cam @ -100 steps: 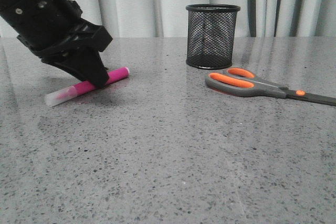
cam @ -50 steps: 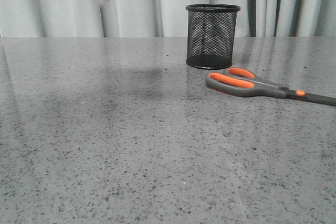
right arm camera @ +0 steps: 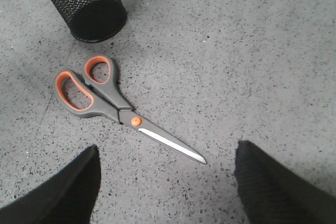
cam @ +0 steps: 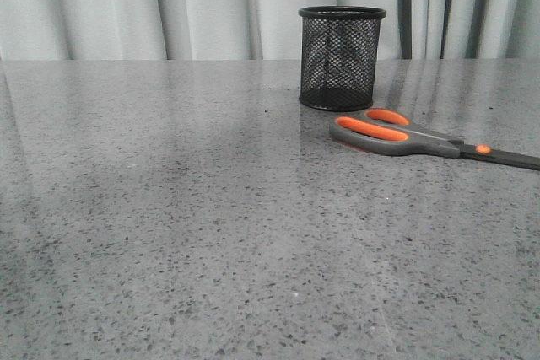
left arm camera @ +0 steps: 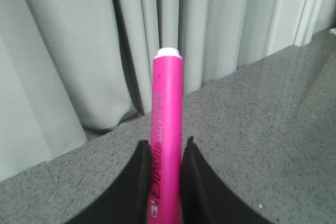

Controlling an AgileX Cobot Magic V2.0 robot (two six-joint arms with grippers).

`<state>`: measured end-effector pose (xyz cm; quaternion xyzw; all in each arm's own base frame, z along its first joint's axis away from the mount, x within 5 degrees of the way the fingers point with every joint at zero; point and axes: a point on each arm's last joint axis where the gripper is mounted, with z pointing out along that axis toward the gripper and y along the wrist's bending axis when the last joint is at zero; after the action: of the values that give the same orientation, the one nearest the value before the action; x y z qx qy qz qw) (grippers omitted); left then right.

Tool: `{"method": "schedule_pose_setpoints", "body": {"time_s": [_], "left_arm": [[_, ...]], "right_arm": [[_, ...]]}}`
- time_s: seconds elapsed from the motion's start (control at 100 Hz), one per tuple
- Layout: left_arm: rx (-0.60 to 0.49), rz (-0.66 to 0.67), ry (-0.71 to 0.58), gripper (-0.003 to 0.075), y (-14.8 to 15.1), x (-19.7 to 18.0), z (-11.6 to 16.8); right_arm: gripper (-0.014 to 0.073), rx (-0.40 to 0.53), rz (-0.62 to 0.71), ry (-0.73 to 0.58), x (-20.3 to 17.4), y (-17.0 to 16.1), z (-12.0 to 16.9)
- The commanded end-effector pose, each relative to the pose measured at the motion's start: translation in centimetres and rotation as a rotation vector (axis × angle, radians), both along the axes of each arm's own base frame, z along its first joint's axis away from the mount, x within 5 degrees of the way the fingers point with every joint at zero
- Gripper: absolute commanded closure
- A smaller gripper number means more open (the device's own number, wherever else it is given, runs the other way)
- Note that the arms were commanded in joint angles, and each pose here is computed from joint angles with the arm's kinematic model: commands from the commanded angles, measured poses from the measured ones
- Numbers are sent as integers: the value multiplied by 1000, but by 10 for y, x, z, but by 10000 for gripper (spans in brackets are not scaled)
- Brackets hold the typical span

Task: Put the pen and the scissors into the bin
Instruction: 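Lift the pink marker with the left gripper over the mesh cup, then lower the marker into the mesh cup and open the left gripper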

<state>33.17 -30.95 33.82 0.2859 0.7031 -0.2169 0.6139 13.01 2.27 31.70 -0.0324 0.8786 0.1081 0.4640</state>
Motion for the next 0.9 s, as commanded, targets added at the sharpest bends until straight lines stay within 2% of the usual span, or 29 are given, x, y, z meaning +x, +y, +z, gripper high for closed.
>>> {"method": "schedule_pose_setpoints", "body": {"time_s": [0.0, 0.29, 0.47, 0.56, 0.73, 0.79, 0.89], "left_arm": [[-124, 31, -117, 739, -3, 1, 38], [-94, 37, -89, 739, -22, 22, 6], [-69, 23, -59, 715, -24, 22, -2], [-69, 23, -59, 619, -24, 22, -2], [-73, 24, -60, 323, -24, 22, 0], [-84, 24, -69, 286, -21, 19, 7], [-112, 23, -102, 300, -14, 12, 28]], "right_arm": [[111, 4, -8, -86, 4, 0, 15], [111, -3, -4, -85, 4, 0, 14], [111, -3, -4, -85, 4, 0, 14], [111, -3, -4, -85, 4, 0, 14], [111, -3, -4, -85, 4, 0, 14], [111, -4, -4, -85, 4, 0, 14], [111, -20, -7, -95, 5, -1, 15]]}}
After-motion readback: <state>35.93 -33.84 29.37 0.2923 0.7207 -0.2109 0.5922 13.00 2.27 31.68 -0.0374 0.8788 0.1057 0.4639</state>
